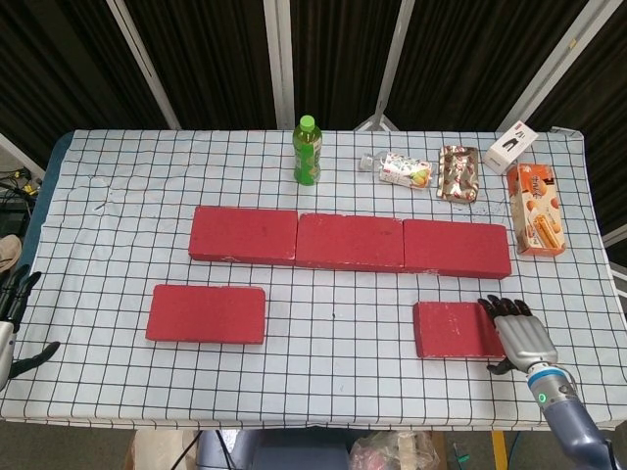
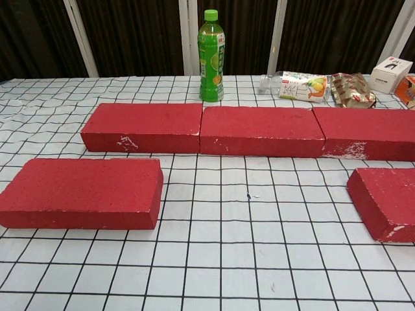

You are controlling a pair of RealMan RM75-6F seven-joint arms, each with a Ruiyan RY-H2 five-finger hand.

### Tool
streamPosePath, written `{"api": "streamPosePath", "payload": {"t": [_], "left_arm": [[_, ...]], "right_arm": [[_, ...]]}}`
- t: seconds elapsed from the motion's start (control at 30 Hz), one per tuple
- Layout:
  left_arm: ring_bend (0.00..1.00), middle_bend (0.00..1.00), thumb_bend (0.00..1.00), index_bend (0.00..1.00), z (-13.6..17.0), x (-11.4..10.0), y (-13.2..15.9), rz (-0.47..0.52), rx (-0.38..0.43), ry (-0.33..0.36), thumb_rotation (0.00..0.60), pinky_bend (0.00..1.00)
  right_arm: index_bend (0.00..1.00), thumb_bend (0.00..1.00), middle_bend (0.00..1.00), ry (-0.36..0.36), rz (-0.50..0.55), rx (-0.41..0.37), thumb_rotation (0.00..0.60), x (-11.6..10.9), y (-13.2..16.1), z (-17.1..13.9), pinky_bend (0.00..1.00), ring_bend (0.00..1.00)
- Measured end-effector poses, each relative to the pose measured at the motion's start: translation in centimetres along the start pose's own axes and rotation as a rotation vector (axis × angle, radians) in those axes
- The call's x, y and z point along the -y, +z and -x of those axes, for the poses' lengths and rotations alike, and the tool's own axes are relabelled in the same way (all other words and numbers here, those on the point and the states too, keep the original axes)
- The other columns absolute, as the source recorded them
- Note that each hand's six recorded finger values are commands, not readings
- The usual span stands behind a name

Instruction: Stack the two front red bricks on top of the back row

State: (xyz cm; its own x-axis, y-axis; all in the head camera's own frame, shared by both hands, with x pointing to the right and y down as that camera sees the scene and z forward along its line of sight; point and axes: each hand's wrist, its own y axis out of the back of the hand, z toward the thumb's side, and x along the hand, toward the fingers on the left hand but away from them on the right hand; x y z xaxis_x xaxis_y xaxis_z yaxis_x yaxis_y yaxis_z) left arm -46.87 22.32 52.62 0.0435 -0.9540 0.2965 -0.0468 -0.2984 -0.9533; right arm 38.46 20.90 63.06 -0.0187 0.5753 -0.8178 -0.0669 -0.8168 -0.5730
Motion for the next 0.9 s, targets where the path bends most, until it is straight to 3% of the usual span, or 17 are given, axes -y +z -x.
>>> {"api": "streamPosePath", "payload": {"t": [0.57,0.7,0.9], "left_arm": [[0.00,0.01,0.00,0.08,-0.2,0.0,-0.2,0.003,-0.010,0.003,0.600,0.14],[0.00,0.01,0.00,0.08,-0.4,0.0,-0.3,0.004,-0.015,0.002,0.600,0.14],[0.00,0.01,0.00,0.08,-0.5,0.0,-0.4,0.005,-0.021,0.001,0.600,0.14]], "right_arm": [[0.00,0.15,0.00,0.014,-0.026,-0.048,0.600,0.8,2.9,1.7,0.00,0.00],[0.00,0.15,0.01,0.020,-0.029,-0.049,0.600,1.0,3.4,2.1,0.00,0.04],[0.00,0.15,0.17,0.012,-0.030,-0.046,0.600,0.9,3.7,2.6,0.00,0.19]]}}
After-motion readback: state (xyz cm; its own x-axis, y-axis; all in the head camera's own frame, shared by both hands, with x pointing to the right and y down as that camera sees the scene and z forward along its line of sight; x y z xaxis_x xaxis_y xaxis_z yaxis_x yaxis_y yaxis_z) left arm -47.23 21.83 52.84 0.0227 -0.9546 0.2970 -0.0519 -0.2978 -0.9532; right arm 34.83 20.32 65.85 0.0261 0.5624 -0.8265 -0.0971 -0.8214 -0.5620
